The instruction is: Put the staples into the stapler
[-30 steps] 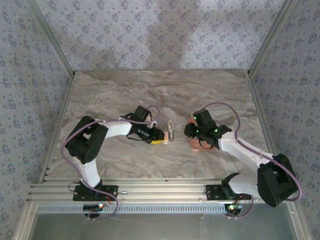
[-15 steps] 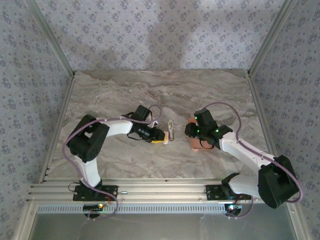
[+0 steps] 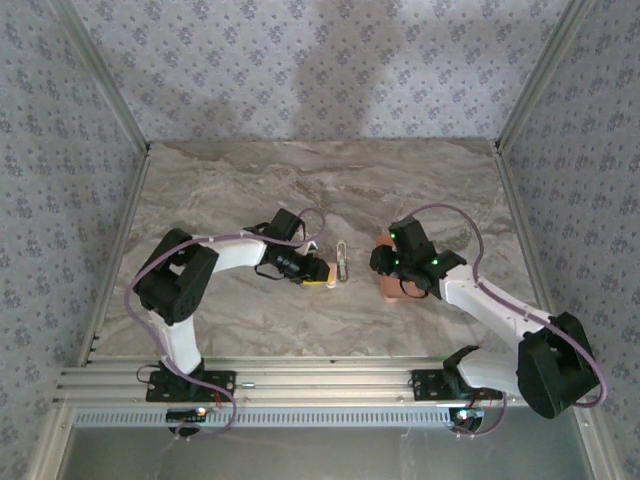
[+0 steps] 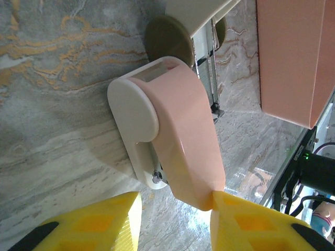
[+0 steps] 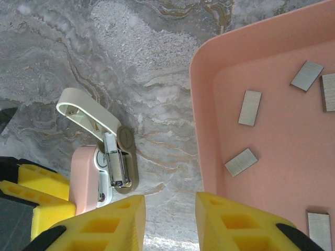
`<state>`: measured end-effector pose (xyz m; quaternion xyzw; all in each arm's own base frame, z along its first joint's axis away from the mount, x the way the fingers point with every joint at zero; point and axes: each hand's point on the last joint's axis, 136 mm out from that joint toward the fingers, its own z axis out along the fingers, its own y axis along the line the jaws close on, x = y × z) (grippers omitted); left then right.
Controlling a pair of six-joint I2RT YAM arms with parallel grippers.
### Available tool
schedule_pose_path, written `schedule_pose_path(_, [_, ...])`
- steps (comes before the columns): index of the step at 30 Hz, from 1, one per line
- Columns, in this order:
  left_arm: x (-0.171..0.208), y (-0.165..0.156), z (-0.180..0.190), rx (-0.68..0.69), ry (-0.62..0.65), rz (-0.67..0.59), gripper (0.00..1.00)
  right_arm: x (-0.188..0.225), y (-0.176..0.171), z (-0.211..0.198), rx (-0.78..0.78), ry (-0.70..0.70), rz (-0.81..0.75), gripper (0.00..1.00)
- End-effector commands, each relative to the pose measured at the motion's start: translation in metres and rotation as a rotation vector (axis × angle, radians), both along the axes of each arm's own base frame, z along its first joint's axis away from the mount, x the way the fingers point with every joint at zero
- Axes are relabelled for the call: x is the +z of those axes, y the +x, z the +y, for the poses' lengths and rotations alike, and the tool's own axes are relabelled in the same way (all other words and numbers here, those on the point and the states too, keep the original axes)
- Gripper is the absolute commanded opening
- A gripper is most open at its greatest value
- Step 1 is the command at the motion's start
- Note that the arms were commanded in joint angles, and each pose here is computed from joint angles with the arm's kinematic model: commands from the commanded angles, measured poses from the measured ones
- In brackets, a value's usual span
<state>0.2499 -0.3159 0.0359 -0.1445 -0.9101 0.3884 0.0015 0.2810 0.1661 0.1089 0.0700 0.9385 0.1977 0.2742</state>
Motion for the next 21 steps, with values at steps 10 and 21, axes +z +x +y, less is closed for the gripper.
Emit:
schedule_pose_path(10, [-0.087,-0.019,0.06,0.063,0.397,0.063,0.42,-0.002,-0.002,0.008,0.03,0.033,0.005,0.32])
schedule_pose_path(21, [-0.091,-0.023,0.067,0.062,0.416,0.07,0.4,0.0,-0.001,0.014,0.05,0.034,-0.001,0.32])
